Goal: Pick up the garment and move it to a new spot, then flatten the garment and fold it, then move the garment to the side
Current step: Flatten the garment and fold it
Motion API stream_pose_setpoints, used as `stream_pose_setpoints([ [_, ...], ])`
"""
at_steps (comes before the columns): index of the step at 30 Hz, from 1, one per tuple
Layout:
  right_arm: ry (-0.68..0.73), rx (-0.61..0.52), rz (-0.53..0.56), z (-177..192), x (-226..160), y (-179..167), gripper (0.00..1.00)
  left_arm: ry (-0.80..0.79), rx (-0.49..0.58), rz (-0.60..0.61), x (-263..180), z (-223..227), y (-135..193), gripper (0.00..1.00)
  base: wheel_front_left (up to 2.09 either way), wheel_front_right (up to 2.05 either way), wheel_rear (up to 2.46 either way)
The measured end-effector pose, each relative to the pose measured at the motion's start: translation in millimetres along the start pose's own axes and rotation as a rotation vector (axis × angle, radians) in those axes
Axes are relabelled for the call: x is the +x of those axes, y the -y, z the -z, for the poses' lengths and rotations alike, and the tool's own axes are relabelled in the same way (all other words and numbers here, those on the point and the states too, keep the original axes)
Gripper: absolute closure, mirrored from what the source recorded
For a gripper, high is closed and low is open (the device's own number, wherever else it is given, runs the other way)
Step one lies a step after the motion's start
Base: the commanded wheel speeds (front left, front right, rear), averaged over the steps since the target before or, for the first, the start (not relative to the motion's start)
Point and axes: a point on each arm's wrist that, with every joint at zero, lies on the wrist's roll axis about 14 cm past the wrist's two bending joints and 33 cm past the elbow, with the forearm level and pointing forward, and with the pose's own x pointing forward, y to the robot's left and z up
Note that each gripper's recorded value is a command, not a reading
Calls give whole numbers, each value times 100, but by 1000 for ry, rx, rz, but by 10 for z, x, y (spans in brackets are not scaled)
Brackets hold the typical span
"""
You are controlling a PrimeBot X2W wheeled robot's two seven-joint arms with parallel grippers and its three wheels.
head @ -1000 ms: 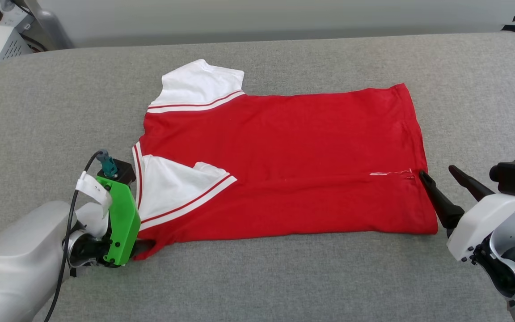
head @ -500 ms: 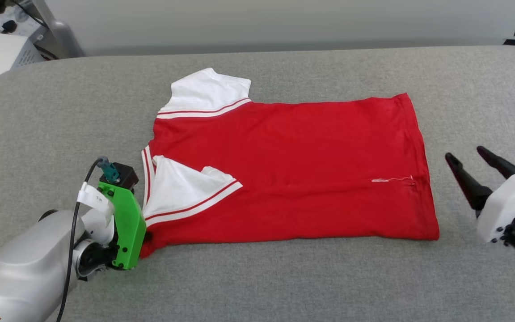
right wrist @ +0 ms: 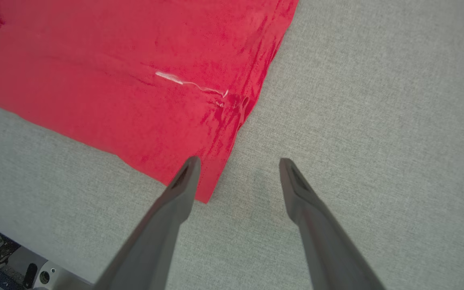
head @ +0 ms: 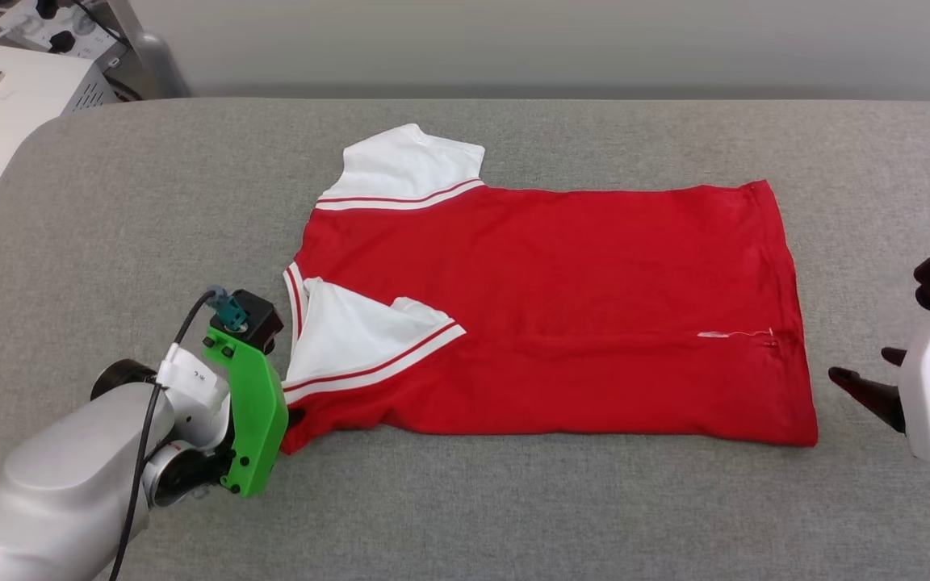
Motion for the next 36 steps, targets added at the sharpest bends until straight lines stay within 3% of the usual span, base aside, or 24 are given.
stream_pose_setpoints([
  [9, -187, 24, -27, 364, 456, -72, 0, 10, 10, 11, 108, -43, -21, 100, 0, 0, 0],
  [20, -254, 39, -40, 674, 835, -152, 0, 2, 12, -5, 210, 11, -118, 100, 0, 0, 0],
  [21, -239, 39, -42, 656, 840, -160, 49, 6, 12, -8, 205, 7, -124, 100, 0, 0, 0],
  [22, -224, 38, -42, 643, 837, -163, 80, 8, 14, -10, 198, 6, -126, 100, 0, 0, 0],
  [23, -214, 37, -42, 639, 831, -169, 100, 9, 15, -13, 191, 5, -130, 100, 0, 0, 0],
  [36, -2, 34, -44, 393, 431, -207, 100, 69, 24, -26, -81, 45, -50, 100, 0, 0, 0],
])
